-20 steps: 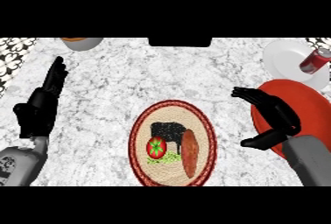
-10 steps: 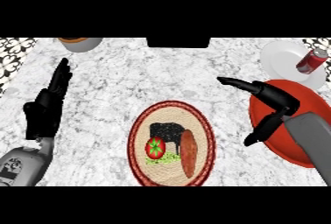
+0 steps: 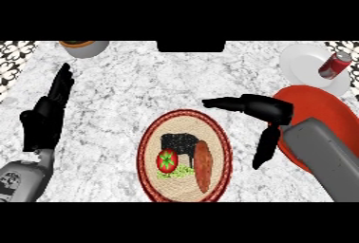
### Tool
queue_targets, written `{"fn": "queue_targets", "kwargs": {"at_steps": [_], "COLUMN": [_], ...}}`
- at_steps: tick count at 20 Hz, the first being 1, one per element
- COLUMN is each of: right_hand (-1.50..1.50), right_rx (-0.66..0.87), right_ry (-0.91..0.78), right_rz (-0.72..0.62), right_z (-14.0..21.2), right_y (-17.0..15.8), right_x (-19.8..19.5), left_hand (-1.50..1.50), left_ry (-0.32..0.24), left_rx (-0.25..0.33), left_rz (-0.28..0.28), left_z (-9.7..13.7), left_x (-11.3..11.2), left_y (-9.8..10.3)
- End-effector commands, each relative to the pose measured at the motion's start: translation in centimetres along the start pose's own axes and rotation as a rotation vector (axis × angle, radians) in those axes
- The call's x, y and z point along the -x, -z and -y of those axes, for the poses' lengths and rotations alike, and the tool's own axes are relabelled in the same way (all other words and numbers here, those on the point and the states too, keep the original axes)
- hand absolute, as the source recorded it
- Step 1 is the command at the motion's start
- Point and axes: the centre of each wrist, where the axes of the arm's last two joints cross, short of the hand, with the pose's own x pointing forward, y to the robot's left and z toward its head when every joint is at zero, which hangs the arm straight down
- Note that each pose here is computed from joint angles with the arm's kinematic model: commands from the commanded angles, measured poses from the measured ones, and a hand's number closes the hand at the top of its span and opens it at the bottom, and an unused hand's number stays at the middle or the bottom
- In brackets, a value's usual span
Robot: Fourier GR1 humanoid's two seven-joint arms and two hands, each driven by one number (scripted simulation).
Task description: Pick the sweet potato from the placemat and place it in the bowl
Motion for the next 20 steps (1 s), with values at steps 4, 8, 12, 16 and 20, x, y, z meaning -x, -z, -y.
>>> {"fn": "queue_targets", "kwargs": {"at_steps": [4, 8, 12, 16, 20], "right_hand": [-1.50, -1.50, -1.50, -1.50, -1.50], "right_rx": [-0.156, -0.216, -0.241, -0.231, -0.224], "right_ry": [-0.084, -0.131, -0.166, -0.169, -0.158], "right_rz": [-0.057, -0.135, -0.204, -0.231, -0.235], "right_z": [-3.4, -3.8, -7.7, -7.9, -8.0], "right_y": [2.9, 4.1, 4.6, 6.7, 7.4], "right_x": [-0.9, -3.0, -0.5, 0.8, -0.8], "left_hand": [0.00, 0.00, 0.00, 0.00, 0.00], "left_ry": [0.001, -0.006, 0.011, -0.008, -0.013], "left_rx": [-0.005, -0.003, -0.007, 0.005, -0.003], "left_rz": [0.005, -0.014, -0.002, -0.006, 0.002], "left_z": [-0.4, -0.1, 0.0, 0.8, -1.2], "left_x": [-1.0, -0.2, -0.1, -0.1, 0.3], "left_y": [0.9, -0.1, 0.3, -1.1, 0.9]}}
